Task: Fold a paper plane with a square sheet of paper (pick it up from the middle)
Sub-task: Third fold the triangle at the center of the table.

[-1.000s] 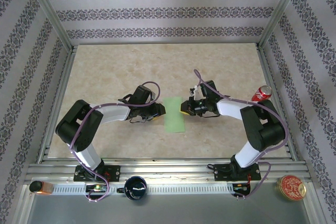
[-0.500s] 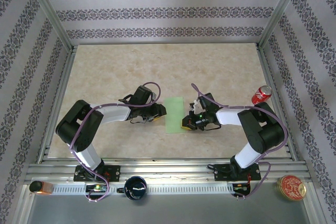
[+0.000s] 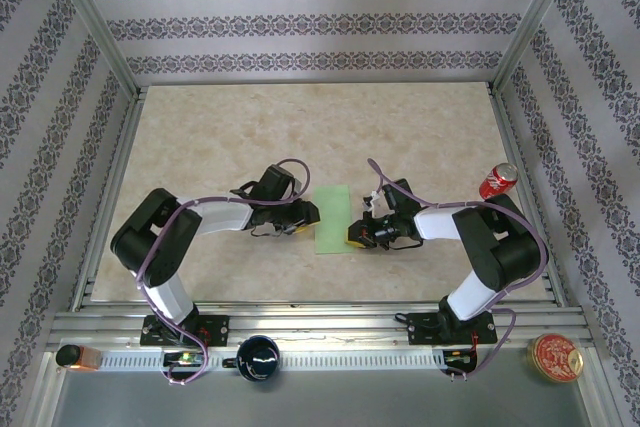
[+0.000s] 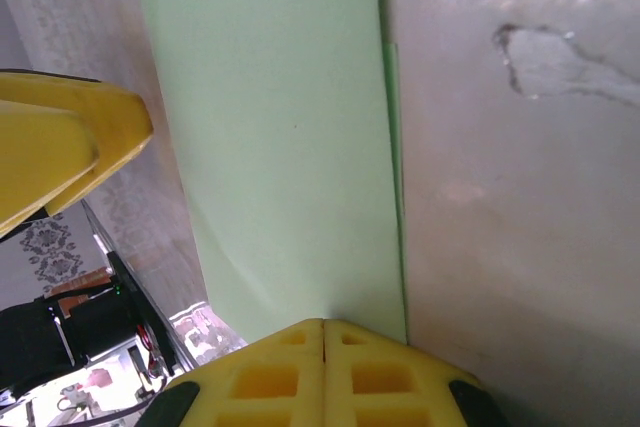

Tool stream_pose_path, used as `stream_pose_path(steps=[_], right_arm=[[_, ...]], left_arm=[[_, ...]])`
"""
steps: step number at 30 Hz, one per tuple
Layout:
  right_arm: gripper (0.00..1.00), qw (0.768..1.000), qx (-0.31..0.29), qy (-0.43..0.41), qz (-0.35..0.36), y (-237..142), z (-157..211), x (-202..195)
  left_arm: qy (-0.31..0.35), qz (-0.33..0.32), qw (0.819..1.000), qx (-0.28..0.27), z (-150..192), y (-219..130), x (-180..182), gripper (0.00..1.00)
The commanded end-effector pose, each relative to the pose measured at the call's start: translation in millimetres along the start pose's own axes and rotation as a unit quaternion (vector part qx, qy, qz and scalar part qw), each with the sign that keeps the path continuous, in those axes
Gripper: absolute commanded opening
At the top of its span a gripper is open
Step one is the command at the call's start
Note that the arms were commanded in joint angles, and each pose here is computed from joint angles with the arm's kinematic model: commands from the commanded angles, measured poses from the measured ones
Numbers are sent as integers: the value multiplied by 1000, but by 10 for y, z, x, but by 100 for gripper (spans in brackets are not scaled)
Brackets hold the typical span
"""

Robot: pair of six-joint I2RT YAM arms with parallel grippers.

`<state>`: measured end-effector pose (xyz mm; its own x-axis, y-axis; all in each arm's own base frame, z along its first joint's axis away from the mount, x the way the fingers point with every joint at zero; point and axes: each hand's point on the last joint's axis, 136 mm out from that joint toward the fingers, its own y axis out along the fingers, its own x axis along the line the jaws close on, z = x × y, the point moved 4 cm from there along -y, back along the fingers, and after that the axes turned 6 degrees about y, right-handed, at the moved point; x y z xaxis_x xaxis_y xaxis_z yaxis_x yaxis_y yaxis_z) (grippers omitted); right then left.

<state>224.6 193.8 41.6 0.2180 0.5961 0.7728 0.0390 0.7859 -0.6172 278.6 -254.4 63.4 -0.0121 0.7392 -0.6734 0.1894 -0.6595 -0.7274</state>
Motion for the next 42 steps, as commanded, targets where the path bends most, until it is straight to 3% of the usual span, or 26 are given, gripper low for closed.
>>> stream_pose_path(steps=[1,42], right_arm=[[6,999,-8,36,40,9,23,-253],[7,998,-24,35,53,-25,9,-279]], left_arm=[[-1,5,1000,18,28,66,-76,39],[-14,15,1000,23,61,153,-73,31]])
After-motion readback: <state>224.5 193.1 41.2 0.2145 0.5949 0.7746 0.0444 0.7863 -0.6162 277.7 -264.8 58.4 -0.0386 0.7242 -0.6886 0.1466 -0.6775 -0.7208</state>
